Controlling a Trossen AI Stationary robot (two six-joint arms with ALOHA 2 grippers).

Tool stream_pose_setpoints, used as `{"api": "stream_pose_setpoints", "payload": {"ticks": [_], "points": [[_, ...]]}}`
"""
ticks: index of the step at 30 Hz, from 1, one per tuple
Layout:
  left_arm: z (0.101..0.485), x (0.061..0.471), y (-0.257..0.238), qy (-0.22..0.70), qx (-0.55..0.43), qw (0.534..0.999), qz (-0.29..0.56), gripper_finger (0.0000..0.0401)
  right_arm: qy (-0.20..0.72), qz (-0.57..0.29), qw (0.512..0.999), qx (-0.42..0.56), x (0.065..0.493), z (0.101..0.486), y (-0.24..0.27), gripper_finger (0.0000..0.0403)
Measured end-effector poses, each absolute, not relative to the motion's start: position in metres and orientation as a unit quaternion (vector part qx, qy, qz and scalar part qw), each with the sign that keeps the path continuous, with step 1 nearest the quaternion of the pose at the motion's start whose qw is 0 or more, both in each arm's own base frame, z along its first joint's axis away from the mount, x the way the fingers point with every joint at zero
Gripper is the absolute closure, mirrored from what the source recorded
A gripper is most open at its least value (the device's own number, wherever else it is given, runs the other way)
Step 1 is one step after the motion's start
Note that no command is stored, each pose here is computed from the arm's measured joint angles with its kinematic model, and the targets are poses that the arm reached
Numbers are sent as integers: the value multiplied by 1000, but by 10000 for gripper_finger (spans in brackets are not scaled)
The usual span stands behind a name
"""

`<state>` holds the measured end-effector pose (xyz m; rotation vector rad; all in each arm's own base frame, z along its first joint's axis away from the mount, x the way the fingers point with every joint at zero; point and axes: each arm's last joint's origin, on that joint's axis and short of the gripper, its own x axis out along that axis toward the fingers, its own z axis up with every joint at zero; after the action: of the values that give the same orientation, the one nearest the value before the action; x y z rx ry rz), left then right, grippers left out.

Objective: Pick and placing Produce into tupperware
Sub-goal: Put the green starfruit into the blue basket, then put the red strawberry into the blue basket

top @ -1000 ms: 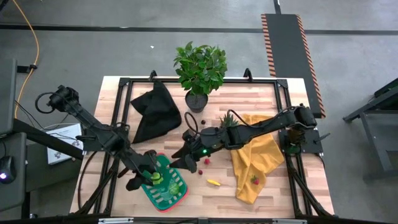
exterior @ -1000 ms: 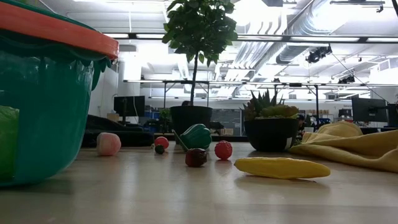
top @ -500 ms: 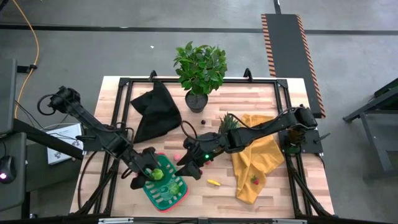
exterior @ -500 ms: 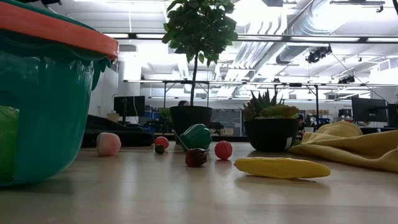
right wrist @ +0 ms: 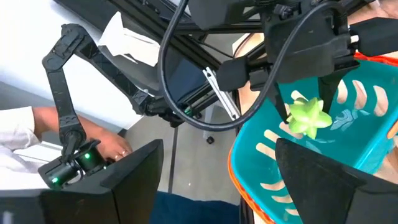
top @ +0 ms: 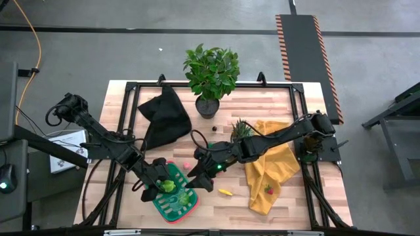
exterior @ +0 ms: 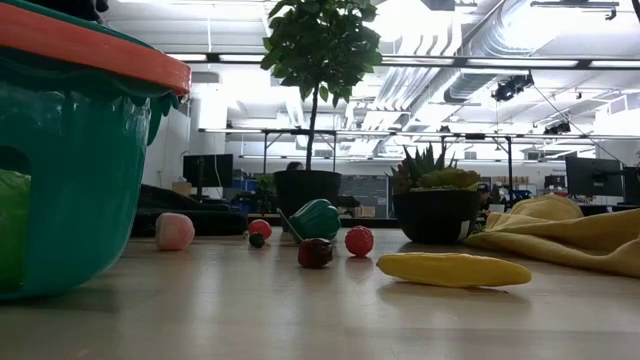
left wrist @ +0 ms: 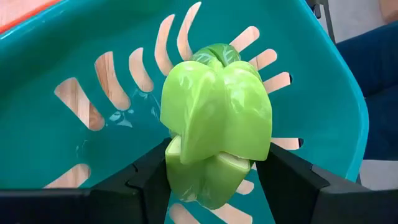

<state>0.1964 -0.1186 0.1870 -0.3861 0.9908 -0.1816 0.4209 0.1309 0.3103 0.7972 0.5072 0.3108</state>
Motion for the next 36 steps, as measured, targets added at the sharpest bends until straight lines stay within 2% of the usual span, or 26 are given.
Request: {"api": "stream_pose_setpoints", "payload": {"ticks": [5,14,19,27,32,36], "points": [[187,196,-119,472,-192,856,-82,194,243,149,879,383,421,310,131,102],[187,197,-119,471,-197,856,-81,124,243,148,878,384,421,310,131,102],[188,197,-120,476,-218,847,-95,111,232,155,881,383,421,314,131,102],[210,205,-128,457,-255,839,-152,152,172,207,895,355,392,366,124,102],[236,219,-124,428,-257,850,-169,196,144,169,923,314,363,395,119,105],[259,230,-114,409,-247,862,-171,235,159,131,936,286,343,404,116,116]]}}
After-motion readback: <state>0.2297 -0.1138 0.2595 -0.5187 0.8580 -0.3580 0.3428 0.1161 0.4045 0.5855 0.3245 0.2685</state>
